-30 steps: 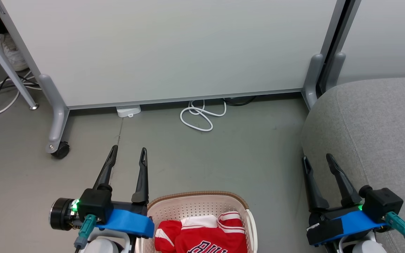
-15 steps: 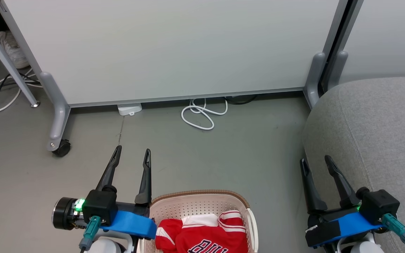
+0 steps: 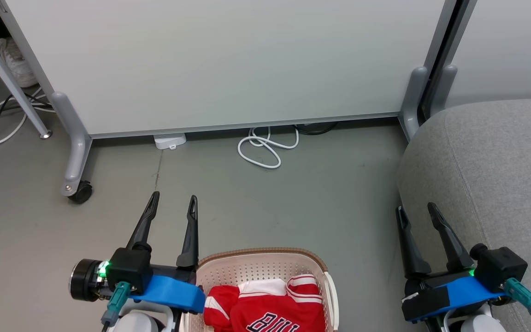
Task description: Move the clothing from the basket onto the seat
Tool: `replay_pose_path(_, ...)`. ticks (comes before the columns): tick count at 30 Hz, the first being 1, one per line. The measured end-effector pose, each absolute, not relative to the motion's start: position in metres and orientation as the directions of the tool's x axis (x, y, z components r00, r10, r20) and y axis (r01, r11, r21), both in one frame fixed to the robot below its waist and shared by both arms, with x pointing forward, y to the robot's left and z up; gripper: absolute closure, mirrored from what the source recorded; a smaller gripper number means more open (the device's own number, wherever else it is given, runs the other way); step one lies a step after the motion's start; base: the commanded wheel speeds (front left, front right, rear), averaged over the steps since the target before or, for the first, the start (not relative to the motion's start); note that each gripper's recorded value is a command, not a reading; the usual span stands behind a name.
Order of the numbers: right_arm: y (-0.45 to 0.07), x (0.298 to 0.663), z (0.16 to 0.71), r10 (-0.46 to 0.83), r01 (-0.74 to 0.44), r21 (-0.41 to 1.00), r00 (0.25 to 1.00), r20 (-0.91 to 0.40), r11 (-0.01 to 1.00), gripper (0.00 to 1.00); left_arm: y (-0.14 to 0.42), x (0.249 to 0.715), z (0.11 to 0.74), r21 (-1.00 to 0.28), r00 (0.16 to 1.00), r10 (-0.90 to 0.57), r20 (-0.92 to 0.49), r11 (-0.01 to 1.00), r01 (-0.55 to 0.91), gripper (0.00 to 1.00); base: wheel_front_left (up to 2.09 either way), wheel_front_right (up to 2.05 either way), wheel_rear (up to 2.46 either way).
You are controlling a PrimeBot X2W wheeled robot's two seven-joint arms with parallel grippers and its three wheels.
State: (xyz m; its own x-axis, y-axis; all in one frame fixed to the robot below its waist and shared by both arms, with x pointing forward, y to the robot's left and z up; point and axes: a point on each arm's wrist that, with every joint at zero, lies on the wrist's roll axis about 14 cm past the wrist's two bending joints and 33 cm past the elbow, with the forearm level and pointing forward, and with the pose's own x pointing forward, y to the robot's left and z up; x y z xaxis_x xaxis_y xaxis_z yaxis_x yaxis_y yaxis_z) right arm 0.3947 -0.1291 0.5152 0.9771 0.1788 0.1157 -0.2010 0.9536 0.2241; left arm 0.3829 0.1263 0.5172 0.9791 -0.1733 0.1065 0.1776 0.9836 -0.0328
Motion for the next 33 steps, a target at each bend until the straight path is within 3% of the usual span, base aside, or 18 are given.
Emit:
replay_pose_path(19,-0.135,0.417,0.519,0.166,-0.191,0.198,0.976,0.138,0.961,0.00,0.094,0.417,0.481,0.023,0.943,-0.334,-0.012,0.942,0.334,0.00,0.00,0.00,0.00)
replay_pose_path(33,-0.140,0.474,0.494,0.167,-0.182,0.138,0.979,0.116,0.974,0.00,0.035,0.455,0.376,0.035,0.792,-0.537,-0.290,0.821,0.570,0.00,0.00,0.00,0.00)
